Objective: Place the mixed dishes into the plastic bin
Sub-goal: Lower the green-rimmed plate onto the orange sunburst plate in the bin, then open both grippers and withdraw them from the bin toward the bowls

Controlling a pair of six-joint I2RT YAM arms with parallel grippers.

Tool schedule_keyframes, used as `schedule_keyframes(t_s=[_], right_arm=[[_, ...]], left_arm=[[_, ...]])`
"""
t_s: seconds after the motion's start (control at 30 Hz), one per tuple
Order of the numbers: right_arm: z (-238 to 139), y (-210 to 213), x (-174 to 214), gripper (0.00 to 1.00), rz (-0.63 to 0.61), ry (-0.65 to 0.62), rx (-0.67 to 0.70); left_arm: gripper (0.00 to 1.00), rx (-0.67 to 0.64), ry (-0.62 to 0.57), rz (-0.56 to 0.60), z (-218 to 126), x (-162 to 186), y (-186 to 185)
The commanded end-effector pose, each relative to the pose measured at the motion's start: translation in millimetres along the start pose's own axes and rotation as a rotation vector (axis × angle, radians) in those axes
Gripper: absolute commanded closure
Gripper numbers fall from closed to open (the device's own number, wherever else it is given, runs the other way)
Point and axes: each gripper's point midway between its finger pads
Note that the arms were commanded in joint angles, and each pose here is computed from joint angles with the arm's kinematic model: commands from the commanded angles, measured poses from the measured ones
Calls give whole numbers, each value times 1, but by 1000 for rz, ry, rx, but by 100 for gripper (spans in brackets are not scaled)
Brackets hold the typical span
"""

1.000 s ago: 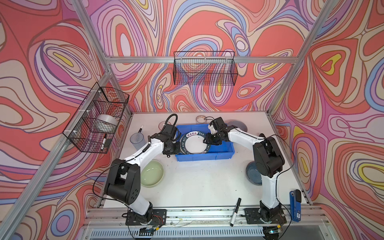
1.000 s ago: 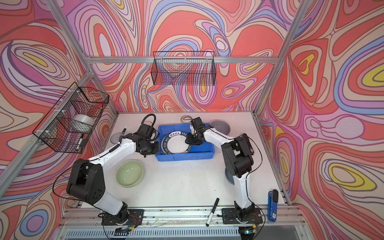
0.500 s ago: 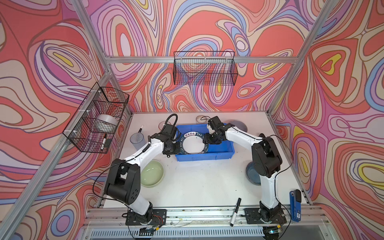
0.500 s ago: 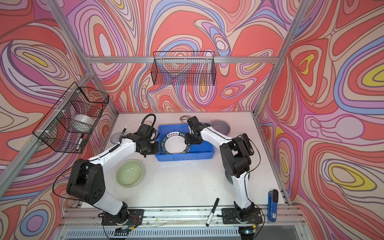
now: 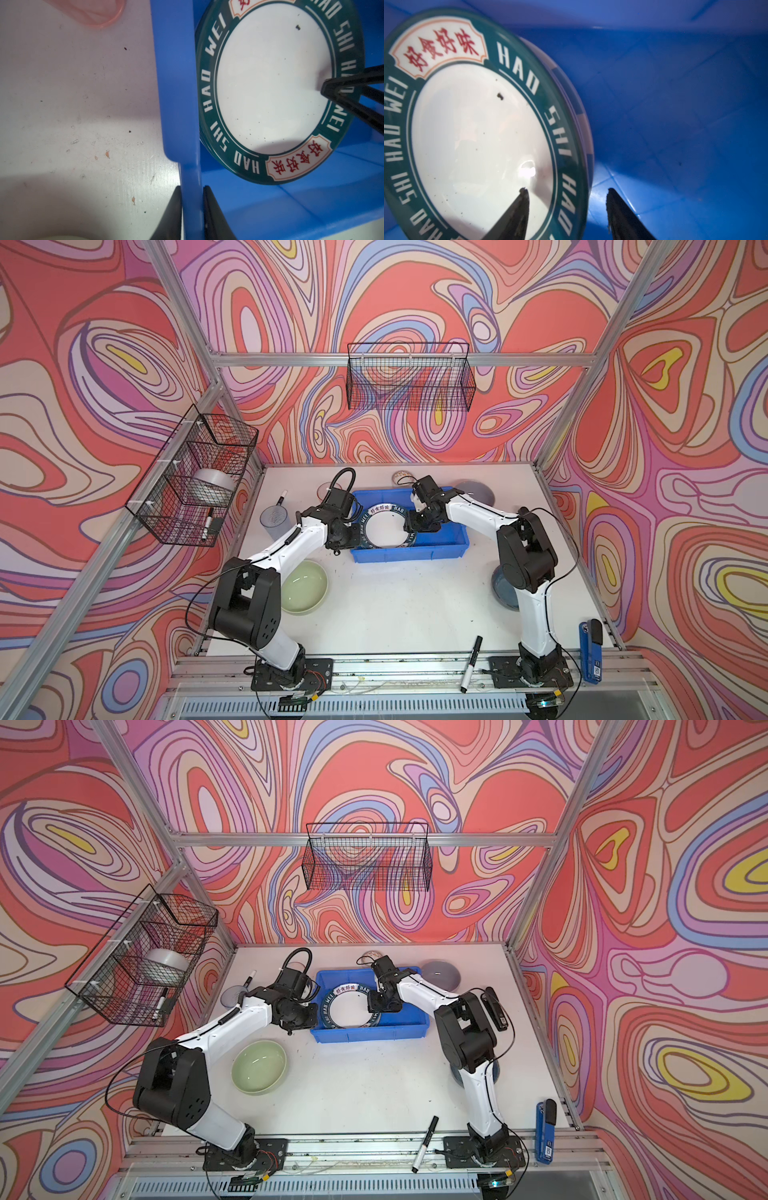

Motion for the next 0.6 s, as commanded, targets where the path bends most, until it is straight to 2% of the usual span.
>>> schedule_keyframes(t_s=[0.0,0.37,0.47,0.57], right_arm=[[3,14,3,39,-22,12,-31],[-1,32,10,41,-49,20,-79],[-1,26,9,40,-45,15,-48],[-7,16,3,39,-35,-32,9]], left_arm=[[79,32,-39,23,-16,-11,-7],[79,39,-37,36,-15,-12,-8],[78,37,-34,34,-16,-11,-8],[73,12,-29,21,-20,-8,-3]])
Point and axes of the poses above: each gripper's point midway between its finger pads, its own z axis out along the fingers, its own y axis along the line the jaws close on, x = y × z, and after that the axes turned 15 degrees about z, right-handed
